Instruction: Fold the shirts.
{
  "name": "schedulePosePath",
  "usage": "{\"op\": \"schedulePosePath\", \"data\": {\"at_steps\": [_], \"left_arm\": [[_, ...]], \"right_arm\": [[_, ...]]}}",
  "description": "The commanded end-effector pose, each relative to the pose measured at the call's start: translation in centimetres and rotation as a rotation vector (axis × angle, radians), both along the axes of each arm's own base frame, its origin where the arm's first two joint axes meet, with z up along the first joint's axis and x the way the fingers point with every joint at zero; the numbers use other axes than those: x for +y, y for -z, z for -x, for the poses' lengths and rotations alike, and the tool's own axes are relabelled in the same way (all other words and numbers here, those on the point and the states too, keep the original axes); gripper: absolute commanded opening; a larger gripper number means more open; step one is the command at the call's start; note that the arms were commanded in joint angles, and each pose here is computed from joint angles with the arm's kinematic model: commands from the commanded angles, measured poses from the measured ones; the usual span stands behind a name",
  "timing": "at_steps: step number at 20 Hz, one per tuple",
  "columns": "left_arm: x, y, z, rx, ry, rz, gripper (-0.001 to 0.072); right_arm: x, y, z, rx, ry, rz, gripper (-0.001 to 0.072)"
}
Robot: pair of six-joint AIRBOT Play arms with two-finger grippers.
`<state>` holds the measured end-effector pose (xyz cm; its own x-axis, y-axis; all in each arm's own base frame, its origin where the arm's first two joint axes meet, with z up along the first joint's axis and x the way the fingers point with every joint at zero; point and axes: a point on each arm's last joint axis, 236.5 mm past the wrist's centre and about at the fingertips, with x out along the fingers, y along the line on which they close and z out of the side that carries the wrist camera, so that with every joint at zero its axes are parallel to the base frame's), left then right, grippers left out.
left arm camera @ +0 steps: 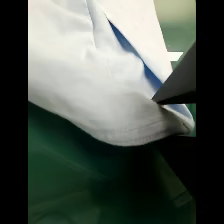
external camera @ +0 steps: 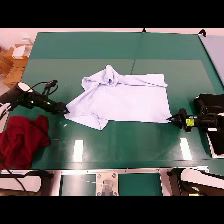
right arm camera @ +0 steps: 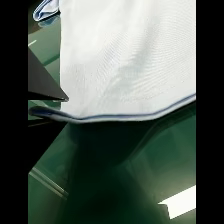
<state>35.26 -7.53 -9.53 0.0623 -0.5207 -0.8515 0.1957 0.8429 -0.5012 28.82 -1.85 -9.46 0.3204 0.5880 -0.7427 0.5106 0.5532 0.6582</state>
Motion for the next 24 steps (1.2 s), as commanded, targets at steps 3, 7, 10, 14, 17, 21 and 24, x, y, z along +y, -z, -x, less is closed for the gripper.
{"op": "schedulePosePath", "data": {"at_steps": [3,7,10,14,17,21,24], "left_arm": [[-0.7,0.8,0.4,0.023,0.024,0.036,0.0028],[-0.7,0.9,0.4,0.021,0.029,0.037,0.0028],[-1.1,-0.2,0.6,0.033,0.058,0.058,0.0027],[-4.2,-11.4,-2.3,-0.11,0.152,0.234,0.0026],[-7.4,-29.1,-6.0,-0.54,0.178,0.412,0.0027],[-8.1,-55.1,-1.9,-1.258,0.133,0.45,0.0027],[-6.8,-67.2,6.3,-1.632,0.013,0.405,0.0027]], "right_arm": [[0.1,0.1,-0.3,-0.003,0.011,-0.013,0.0151],[1.6,0.3,-1.5,-0.034,0.004,-0.069,0.0107],[1.8,-1.0,-3.6,-0.116,0.027,-0.106,0.0015],[2.2,-11.9,-6.8,-0.338,-0.131,-0.169,0.0014],[2.3,-28.9,-10.4,-0.76,-0.145,-0.124,0.0014],[3.8,-52.0,-7.5,-1.338,-0.098,0.181,0.0014],[4.8,-64.4,-0.2,-1.666,0.039,0.455,0.0014]]}}
